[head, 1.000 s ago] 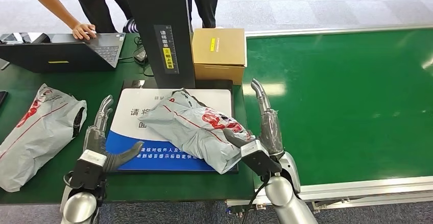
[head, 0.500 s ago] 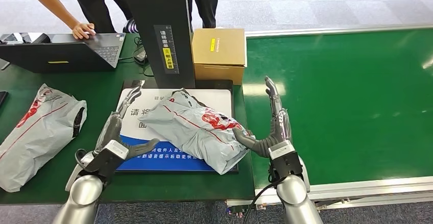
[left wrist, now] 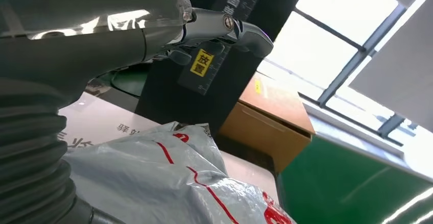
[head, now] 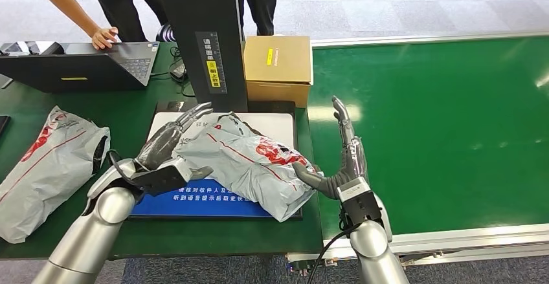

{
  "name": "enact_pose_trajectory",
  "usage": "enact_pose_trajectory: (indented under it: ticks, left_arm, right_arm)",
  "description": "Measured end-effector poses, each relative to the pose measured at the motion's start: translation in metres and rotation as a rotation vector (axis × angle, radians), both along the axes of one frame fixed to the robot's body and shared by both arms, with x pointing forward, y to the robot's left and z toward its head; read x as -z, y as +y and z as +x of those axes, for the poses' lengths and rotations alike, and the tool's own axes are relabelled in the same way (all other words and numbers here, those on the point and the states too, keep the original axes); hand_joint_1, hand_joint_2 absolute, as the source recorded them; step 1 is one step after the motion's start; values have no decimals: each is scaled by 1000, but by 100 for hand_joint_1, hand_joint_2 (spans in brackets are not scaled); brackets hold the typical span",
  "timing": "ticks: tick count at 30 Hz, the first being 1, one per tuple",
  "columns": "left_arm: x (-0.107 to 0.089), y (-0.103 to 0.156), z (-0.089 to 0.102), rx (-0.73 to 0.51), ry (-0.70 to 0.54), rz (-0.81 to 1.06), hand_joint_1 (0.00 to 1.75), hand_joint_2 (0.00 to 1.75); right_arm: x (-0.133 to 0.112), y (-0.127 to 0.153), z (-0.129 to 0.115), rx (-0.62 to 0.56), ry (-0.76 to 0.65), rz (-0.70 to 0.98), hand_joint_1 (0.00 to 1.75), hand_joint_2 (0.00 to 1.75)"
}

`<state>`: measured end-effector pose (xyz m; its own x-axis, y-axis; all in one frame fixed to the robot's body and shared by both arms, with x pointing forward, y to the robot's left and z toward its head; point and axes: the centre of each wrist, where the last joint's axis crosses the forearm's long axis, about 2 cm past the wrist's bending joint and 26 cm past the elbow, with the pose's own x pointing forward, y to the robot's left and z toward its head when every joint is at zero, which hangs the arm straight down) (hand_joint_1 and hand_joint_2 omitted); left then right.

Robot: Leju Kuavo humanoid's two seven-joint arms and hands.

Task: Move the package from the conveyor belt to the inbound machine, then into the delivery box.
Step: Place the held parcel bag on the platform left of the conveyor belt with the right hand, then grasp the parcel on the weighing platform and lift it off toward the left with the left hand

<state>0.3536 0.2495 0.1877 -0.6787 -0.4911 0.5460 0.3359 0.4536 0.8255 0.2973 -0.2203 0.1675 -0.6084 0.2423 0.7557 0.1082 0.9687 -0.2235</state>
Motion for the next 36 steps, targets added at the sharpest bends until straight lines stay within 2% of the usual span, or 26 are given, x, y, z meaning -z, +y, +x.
enact_pose_trajectory:
  ticks: [10, 15, 30, 36]
  left_arm:
    - [-27, -27, 31, 131, 31, 148, 0, 175]
    - [-35, -44, 36, 207, 54, 192, 0, 175]
    - [-7, -59, 18, 354, 169, 288, 0, 175]
    - [9, -66, 17, 324, 158, 289, 0, 175]
  right_arm:
    - [-7, 1, 12, -17, -10, 2, 0, 175]
    - [-9, 2, 16, -32, -2, 7, 0, 175]
    - [-5, 3, 19, -48, 9, 13, 0, 175]
    - [-4, 4, 19, -49, 6, 10, 0, 175]
